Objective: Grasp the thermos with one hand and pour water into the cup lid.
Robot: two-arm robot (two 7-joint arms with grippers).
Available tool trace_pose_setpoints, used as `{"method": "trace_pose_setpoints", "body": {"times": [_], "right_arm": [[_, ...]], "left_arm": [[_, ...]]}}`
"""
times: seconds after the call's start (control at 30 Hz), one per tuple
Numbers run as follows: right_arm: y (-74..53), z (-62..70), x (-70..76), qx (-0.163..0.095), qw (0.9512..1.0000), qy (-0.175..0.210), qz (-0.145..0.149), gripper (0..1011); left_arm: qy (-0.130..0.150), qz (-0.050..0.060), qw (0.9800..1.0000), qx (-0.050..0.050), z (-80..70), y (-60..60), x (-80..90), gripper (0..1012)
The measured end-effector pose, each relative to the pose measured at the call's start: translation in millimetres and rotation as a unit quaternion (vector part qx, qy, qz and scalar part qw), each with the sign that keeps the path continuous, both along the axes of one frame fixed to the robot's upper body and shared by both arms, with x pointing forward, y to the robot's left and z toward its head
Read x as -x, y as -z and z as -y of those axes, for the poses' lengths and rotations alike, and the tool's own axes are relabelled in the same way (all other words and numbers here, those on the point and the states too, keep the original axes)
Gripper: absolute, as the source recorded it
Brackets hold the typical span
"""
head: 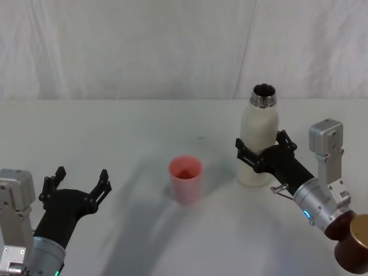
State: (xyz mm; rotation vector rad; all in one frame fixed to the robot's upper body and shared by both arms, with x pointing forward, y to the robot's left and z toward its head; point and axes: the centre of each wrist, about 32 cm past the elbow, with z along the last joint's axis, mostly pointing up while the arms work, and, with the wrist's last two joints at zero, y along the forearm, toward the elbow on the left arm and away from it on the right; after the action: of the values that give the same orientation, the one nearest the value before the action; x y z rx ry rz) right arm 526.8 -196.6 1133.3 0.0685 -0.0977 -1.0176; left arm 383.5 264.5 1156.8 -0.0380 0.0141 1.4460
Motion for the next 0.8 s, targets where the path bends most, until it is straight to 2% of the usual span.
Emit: {"method": "trace_pose_setpoints", "body": {"times": [0.8], "right_arm": [[4.3, 13.7, -10.9, 0.002, 0.9995, 0.03, -0.005, 950]], "left_arm": [[0.0, 0.0, 1.0, 0.0, 0.0, 0.0, 0.0, 1001]]}}
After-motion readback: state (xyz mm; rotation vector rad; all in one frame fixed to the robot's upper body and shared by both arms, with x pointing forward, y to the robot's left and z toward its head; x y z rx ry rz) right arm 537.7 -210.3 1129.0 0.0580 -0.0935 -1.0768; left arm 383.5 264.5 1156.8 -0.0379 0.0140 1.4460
